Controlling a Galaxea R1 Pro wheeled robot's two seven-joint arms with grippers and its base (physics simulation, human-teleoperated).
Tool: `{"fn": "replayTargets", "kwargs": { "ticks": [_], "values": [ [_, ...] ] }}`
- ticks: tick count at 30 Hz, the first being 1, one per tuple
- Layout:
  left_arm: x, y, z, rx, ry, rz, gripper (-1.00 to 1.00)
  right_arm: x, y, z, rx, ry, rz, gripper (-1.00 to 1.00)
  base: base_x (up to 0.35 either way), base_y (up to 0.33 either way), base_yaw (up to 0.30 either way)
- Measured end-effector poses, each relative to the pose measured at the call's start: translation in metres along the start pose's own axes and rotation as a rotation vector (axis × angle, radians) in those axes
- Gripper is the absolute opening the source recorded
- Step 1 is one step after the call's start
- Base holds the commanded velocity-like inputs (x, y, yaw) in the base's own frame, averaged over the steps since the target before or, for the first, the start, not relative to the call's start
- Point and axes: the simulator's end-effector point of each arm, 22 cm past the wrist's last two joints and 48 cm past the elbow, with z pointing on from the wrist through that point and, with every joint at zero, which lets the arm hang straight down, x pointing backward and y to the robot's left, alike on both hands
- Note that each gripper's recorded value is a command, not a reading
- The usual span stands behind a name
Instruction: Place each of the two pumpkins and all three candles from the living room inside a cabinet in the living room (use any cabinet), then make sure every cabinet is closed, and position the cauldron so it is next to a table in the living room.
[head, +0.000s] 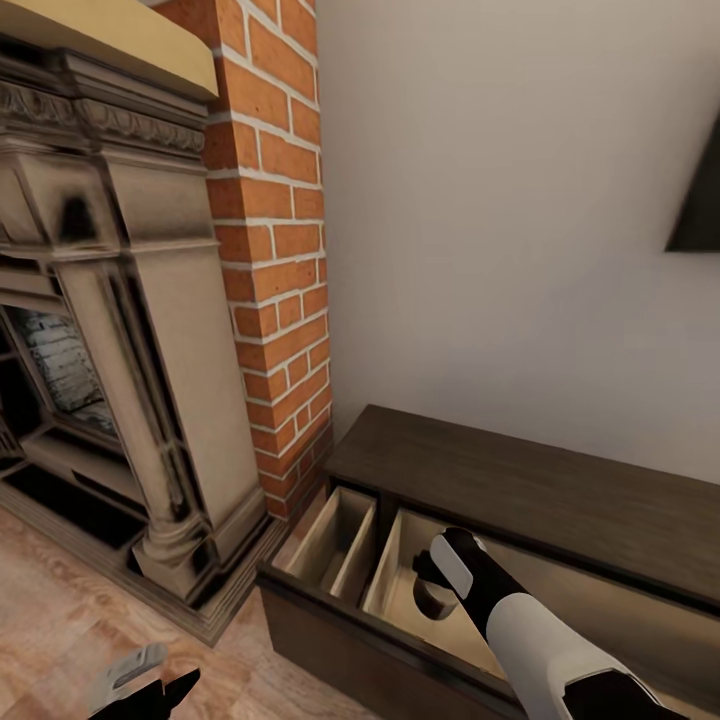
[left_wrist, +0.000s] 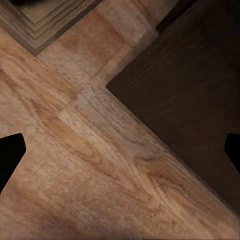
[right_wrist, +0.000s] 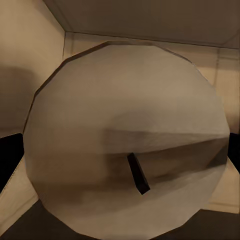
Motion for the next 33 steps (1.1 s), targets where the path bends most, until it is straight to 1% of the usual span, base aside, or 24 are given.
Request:
{"fn": "replayTargets", "kwargs": {
  "ticks": [7, 11, 18, 22, 26, 33],
  "values": [
    [0.000, -0.001, 0.000, 0.003, 0.000, 0.000, 1.00, 0.000, 0.000, 0.000, 0.000, 0.000, 0.000, -1.00, 0.023, 0.004, 0.000],
    [0.000, -0.005, 0.000, 0.022, 0.000, 0.000, 1.00, 0.000, 0.000, 0.000, 0.001, 0.001, 0.000, -1.00, 0.003, 0.000, 0.000],
    [0.008, -0.001, 0.006, 0.018, 0.024, -0.004, 1.00, 0.013, -0.004, 0.015, 0.011, 0.034, -0.002, -1.00, 0.000, 0.000, 0.000],
    [0.008, -0.002, 0.006, 0.019, 0.025, -0.004, 1.00, 0.013, -0.004, 0.015, 0.011, 0.034, -0.003, -1.00, 0.000, 0.000, 0.000],
    [0.012, 0.001, 0.009, 0.012, 0.038, -0.007, 1.00, 0.019, -0.005, 0.022, 0.016, 0.051, -0.004, -1.00, 0.000, 0.000, 0.000],
    [0.012, 0.001, 0.009, 0.011, 0.038, -0.008, 1.00, 0.019, -0.005, 0.022, 0.016, 0.050, -0.004, -1.00, 0.000, 0.000, 0.000]
  ]
}}
